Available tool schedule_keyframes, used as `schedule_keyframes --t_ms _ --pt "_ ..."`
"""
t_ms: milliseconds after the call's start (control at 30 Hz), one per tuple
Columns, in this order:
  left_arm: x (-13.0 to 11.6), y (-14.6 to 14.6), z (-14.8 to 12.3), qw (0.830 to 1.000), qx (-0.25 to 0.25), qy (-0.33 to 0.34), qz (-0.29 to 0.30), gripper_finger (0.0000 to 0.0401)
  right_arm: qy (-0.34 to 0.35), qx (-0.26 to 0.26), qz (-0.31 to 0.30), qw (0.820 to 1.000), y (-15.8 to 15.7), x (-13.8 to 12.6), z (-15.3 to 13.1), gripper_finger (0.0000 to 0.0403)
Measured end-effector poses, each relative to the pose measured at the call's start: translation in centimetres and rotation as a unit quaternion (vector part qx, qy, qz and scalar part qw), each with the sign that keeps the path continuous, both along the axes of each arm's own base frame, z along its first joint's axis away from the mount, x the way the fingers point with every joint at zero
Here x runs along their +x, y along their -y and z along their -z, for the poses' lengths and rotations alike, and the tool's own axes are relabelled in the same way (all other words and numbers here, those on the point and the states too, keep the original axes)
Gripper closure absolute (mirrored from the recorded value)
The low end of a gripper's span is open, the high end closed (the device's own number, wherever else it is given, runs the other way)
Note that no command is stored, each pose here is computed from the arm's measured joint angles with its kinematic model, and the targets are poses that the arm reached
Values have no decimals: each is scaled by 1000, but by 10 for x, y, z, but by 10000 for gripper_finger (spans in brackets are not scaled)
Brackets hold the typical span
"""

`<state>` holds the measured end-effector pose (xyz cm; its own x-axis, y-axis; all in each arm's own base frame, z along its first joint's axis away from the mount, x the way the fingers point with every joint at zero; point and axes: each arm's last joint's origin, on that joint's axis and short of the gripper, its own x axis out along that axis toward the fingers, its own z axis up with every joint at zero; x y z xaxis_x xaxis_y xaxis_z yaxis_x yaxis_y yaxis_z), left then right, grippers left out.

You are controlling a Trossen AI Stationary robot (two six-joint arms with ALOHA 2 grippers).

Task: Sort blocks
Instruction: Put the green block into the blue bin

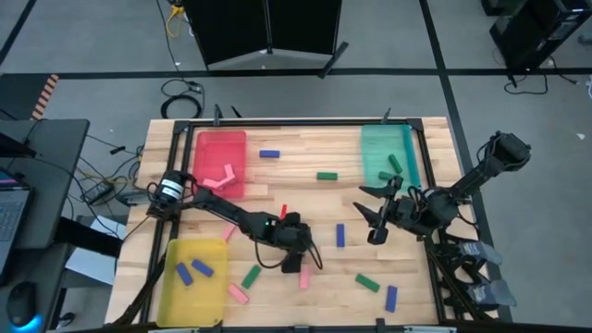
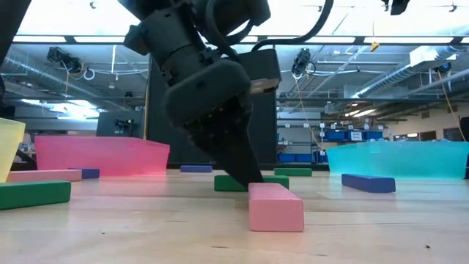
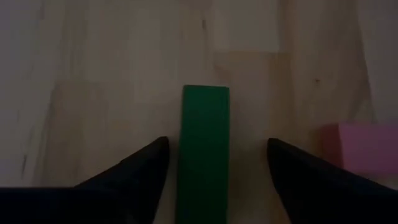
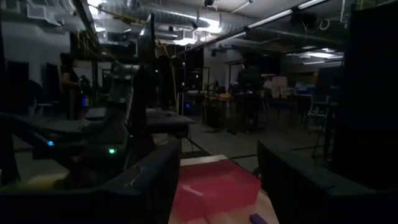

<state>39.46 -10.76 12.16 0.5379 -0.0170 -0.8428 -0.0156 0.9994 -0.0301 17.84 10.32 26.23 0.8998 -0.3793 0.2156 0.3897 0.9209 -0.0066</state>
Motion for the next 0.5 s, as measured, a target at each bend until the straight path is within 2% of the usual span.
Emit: schedule_keyframes --t_ms 67,200,233,400,500 --pt "1 -2 0 1000 4 1 -7 173 5 3 -5 1000 -2 -1 -1 178" --pt "6 -12 -3 1000 8 8 -24 286 19 2 -14 1000 -5 -6 -5 178" --pt "9 -15 -4 1000 5 13 -27 303 23 0 -16 1000 -6 -7 -7 178" --pt "30 -38 -15 996 16 71 -56 295 33 -17 -23 999 -15 -9 -25 178" --pt "48 -57 -38 988 18 134 -78 295 32 -32 -28 999 -21 -9 -36 178"
